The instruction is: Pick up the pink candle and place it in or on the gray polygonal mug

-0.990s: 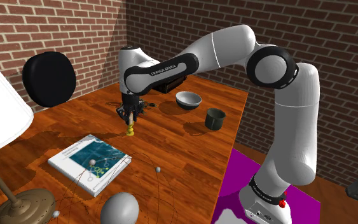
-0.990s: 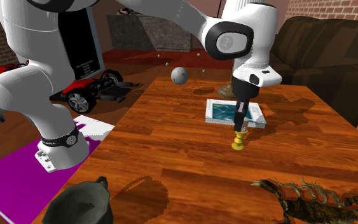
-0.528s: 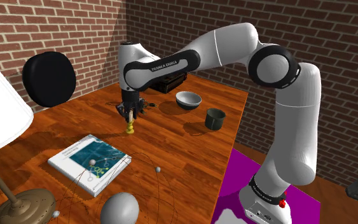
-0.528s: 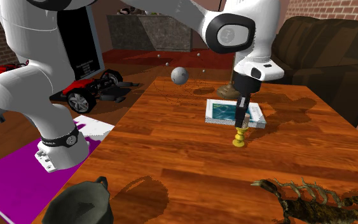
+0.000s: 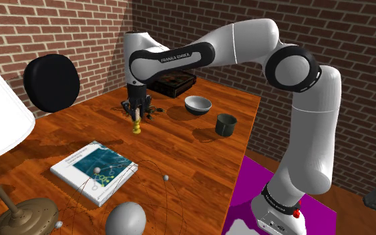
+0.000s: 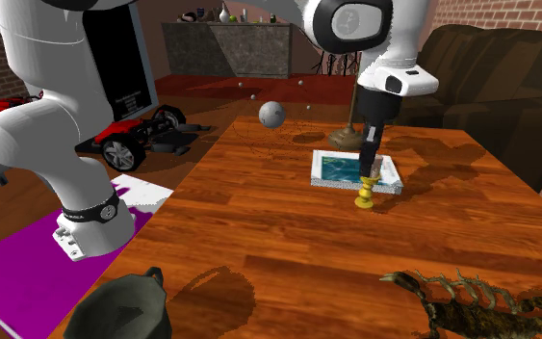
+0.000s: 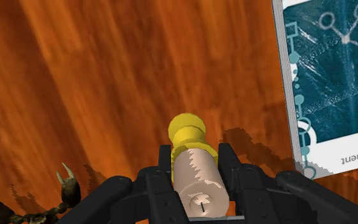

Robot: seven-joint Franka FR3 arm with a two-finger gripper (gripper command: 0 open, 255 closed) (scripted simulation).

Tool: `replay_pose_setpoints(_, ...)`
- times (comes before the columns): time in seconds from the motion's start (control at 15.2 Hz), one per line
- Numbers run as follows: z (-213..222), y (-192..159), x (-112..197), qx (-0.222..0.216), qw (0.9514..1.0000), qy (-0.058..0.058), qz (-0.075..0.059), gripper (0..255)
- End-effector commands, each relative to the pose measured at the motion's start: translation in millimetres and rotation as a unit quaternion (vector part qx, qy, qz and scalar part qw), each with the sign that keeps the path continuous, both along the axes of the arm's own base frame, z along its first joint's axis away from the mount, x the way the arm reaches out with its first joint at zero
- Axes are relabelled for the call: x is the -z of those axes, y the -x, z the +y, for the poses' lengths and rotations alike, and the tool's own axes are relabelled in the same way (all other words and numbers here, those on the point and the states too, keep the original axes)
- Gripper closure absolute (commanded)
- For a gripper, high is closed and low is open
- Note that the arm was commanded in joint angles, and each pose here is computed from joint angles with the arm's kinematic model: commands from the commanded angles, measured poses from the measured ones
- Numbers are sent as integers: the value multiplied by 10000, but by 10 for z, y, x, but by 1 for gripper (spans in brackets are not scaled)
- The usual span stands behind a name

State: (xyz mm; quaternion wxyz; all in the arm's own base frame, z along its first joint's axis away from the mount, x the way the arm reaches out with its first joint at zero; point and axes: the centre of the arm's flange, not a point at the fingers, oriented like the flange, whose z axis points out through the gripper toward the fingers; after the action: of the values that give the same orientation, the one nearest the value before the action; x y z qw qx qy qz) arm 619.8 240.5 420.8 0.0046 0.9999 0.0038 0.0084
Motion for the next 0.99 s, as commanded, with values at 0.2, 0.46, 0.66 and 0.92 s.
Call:
replay_pose_setpoints(0.2, 4, 1, -265, 0, 10000, 0, 2, 255)
replay_pose_setpoints(0.46, 4, 1, -476, 0, 10000, 0, 2, 255)
replay_pose_setpoints(0.66, 4, 1, -634, 0, 10000, 0, 2, 255)
replay_pose_setpoints(0.92, 4, 1, -845, 0, 10000, 0, 2, 255)
